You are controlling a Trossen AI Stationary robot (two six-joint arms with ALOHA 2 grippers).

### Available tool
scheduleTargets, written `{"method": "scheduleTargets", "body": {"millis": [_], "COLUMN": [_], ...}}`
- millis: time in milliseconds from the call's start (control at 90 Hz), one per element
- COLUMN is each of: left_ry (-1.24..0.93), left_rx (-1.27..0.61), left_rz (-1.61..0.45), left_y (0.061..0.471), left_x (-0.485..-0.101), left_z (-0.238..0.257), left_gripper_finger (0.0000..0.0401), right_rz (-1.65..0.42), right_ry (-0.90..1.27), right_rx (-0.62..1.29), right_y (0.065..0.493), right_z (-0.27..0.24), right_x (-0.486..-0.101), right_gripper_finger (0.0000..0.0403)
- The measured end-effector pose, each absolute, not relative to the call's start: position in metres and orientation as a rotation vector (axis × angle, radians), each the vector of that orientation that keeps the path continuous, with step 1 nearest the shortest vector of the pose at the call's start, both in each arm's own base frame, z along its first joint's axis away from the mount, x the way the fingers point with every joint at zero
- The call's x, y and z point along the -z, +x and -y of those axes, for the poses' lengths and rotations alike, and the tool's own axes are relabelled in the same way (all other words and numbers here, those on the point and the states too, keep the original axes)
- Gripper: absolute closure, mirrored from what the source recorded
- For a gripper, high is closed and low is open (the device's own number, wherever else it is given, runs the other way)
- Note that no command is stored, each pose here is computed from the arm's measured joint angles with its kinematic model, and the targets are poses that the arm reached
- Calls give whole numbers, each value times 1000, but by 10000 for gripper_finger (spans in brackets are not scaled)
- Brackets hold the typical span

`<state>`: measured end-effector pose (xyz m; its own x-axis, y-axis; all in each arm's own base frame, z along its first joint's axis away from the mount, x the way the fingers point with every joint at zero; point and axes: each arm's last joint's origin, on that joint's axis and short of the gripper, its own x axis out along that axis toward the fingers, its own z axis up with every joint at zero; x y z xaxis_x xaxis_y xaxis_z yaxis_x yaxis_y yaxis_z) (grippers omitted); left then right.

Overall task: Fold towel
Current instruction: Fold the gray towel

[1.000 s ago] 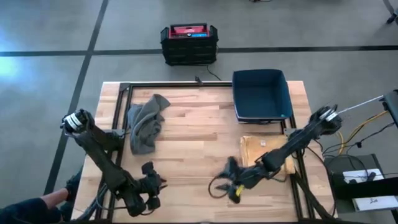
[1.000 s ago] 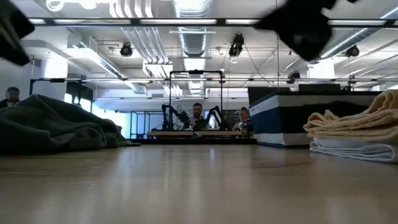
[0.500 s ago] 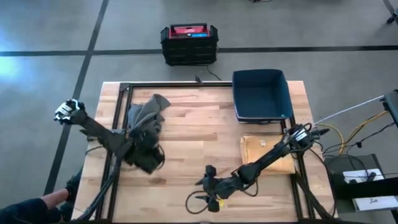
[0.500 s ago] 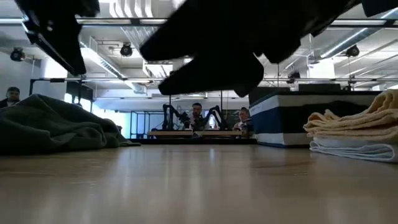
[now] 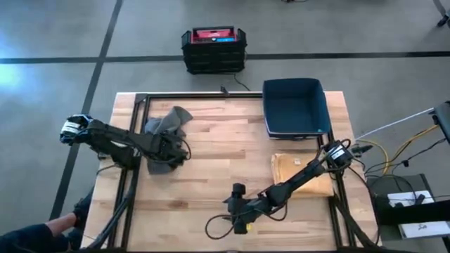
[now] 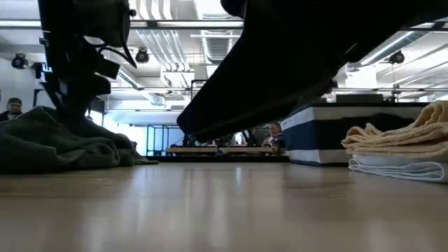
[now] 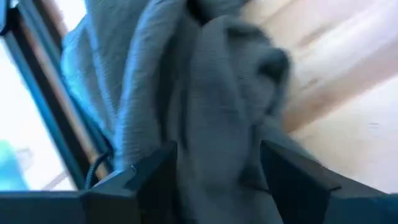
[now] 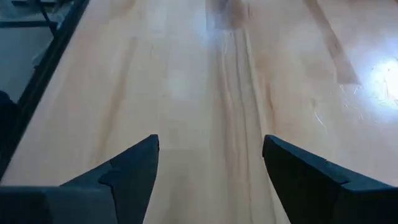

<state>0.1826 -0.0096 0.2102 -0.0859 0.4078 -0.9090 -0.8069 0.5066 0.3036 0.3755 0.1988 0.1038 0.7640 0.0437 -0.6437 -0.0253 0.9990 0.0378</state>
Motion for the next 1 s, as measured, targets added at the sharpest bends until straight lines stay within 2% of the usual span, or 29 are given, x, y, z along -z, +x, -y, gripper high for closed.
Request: {"method": "scheduleTargets", "body": {"millis": [256,467,544,622,667,711,1000], "left_ry": [-326,-331,-323,-356,-375,-394,-407], "left_rx": [-1005,-888,-880,-843,-792,-728,-220], "left_rz": [-1320,-1380,-1388,-1378,-1353,-1312,-893], "left_y": [185,183,181,184,188,194,235], "left_x": [-214,-173,-160,-154,-152,-153,-202], "left_z": [7,7,7,10,15,22,106], "left_gripper_finger": [223,248,274,329,367,387,399], "right_rz": [-744,-750,-751,-748,-748,-750,-826], "right_ry": [29,47,43,44,43,45,51], "right_rx": [-10,-5,-5,-6,-6,-11,-91], "right_y": [378,377,377,378,378,378,365], "right_z": [-191,-191,-191,-191,-191,-191,-188], "right_x": [-86,-84,-84,-84,-85,-88,-163], "right_gripper_finger": [159,175,180,183,185,188,199]}}
